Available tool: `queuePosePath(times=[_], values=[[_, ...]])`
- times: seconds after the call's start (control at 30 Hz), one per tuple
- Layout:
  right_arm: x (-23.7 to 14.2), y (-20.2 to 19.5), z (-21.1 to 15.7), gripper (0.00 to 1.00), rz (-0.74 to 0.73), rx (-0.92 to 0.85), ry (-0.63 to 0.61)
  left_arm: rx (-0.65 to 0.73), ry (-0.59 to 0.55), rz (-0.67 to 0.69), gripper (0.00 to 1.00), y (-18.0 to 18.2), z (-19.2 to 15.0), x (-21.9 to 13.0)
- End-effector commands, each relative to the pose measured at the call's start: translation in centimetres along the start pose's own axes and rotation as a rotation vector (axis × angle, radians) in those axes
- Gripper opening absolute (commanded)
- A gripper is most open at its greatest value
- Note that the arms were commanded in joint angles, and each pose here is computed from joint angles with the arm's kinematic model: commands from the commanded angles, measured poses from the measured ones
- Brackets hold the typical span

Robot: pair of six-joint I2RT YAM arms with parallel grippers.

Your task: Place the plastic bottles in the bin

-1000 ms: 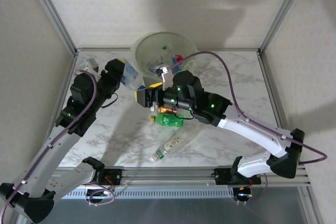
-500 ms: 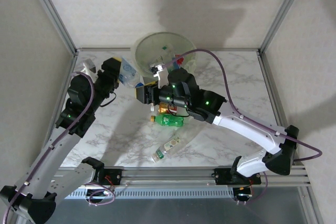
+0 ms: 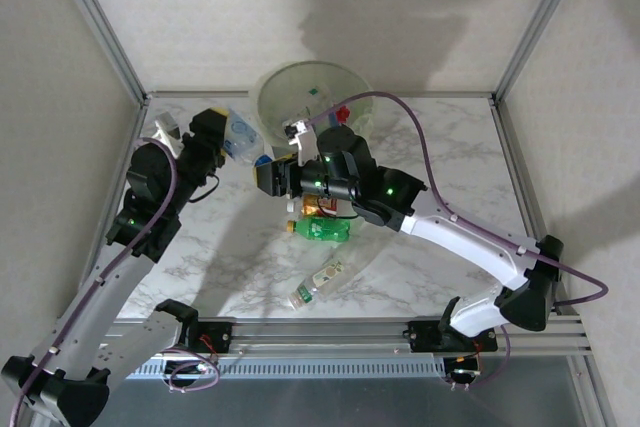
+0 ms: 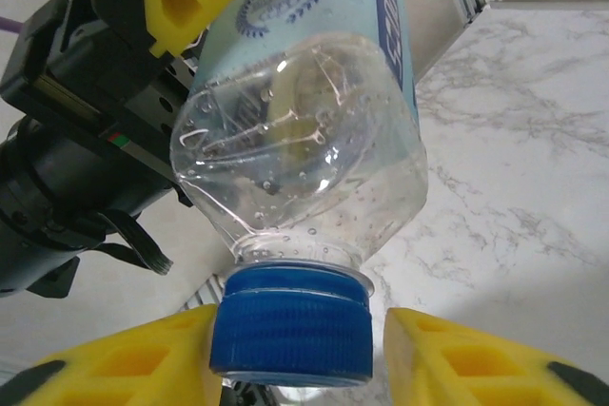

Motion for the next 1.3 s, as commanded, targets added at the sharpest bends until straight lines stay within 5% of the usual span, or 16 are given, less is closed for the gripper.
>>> queuePosePath(times=[0.0,0.37,0.57,0.83,1.27], values=[[-0.4,0.7,1.8,0.42,0.04,-0.011,-0.054,-0.037,0.021,-0.068,0.58,-1.1,0.0,-0.2],[-1.3,-0.2,2.4,0.21,-0.001,-0.011,-0.087,-0.04,0.023,-0.052,0.6,-0.3,0.1,0.0],[-2.8,-2.4,3.8,0.19,-0.105,-0.033,-0.105,0.101,0.02,0.01,1.0,-0.9,0.2,1.3],[-5.8,-9.0,6.9,0.19,-0.326,-0.057,-0.066,0.358,-0.046,0.072,1.0,-2.8,0.8,0.3],[-4.3,-17.0,5.6,0.18,-0.459,-0.036,0.12,0.49,-0.036,0.241,0.96,2.4,1.2,-2.0]])
Point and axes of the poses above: each hand's point on the last joint's axis, 136 mm out from that joint toward the fingers, its own x axis out along the fingers, its own y axis along the line the jaws close on, z = x × y, the point moved 7 cm from there along -x, back along the fingers, and after that the axes turned 14 degrees about -x, right-handed, at the moved point
